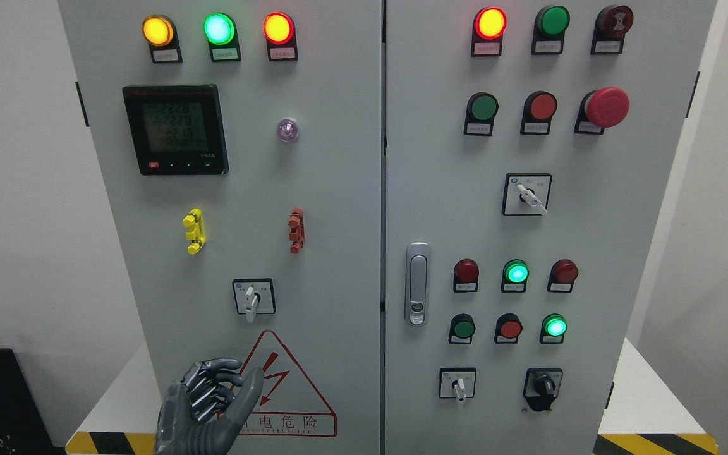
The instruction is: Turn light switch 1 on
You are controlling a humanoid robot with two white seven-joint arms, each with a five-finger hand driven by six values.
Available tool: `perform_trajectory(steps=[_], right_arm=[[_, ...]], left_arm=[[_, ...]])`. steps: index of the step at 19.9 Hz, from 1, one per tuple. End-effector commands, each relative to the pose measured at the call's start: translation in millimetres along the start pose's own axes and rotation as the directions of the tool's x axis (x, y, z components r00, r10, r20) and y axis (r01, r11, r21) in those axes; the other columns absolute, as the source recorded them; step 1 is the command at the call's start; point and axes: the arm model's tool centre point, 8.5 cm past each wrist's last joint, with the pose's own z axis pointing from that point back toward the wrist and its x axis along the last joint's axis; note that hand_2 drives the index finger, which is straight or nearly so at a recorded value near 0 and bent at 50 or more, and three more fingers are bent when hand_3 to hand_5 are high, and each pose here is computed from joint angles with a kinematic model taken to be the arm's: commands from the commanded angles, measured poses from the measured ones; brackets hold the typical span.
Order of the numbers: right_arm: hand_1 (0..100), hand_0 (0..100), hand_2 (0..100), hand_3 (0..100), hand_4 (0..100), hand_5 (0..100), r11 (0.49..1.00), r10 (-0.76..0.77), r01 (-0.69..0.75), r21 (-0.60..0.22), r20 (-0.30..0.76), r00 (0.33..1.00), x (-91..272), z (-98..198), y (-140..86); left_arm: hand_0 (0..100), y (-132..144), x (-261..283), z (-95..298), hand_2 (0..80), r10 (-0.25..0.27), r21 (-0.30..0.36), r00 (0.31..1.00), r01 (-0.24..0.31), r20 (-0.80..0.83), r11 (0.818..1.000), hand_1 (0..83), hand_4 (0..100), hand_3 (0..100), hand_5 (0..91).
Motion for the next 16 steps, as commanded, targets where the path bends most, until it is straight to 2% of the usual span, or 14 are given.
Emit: perform_trajectory(steps=[1, 4, 7, 16], right_arm=[[0, 30, 0, 0, 0, 0, 1.000, 0.000, 0.000, 0.000, -0.001, 1.000, -0.3, 0.0, 0.0], [0, 30, 0, 0, 0, 0, 1.000, 0.000, 0.000, 0.000, -0.001, 1.000, -0.3, 0.0, 0.0], [0, 30, 0, 0, 0, 0, 1.000, 0.000, 0.000, 0.000, -0.001, 1.000, -0.3, 0.0, 0.0], [0, 30, 0, 0, 0, 0, 1.000, -0.001, 0.001, 0.000, -0.001, 1.000, -0.3, 0.0, -0.1]], left_arm=[[6, -20.6, 13.3, -3.6, 47.1, 0.025, -0.010, 1.000, -0.025, 0.013, 1.000, 68.7, 82, 71, 75.1], [8, -18.3, 18.1, -6.7, 47.3, -0.005, 0.019, 1.000, 0.005, 0.024, 1.000, 69.4, 82, 71, 75.3], [9, -12.5, 21.0, -10.1, 48.1, -0.003, 0.048, 1.000, 0.001, 0.029, 0.999, 70.0, 83, 72, 75.5], [11, -7.2, 23.5, -13.3, 51.0, -0.001, 0.064, 1.000, -0.001, 0.030, 0.998, 70.5, 83, 72, 75.9]])
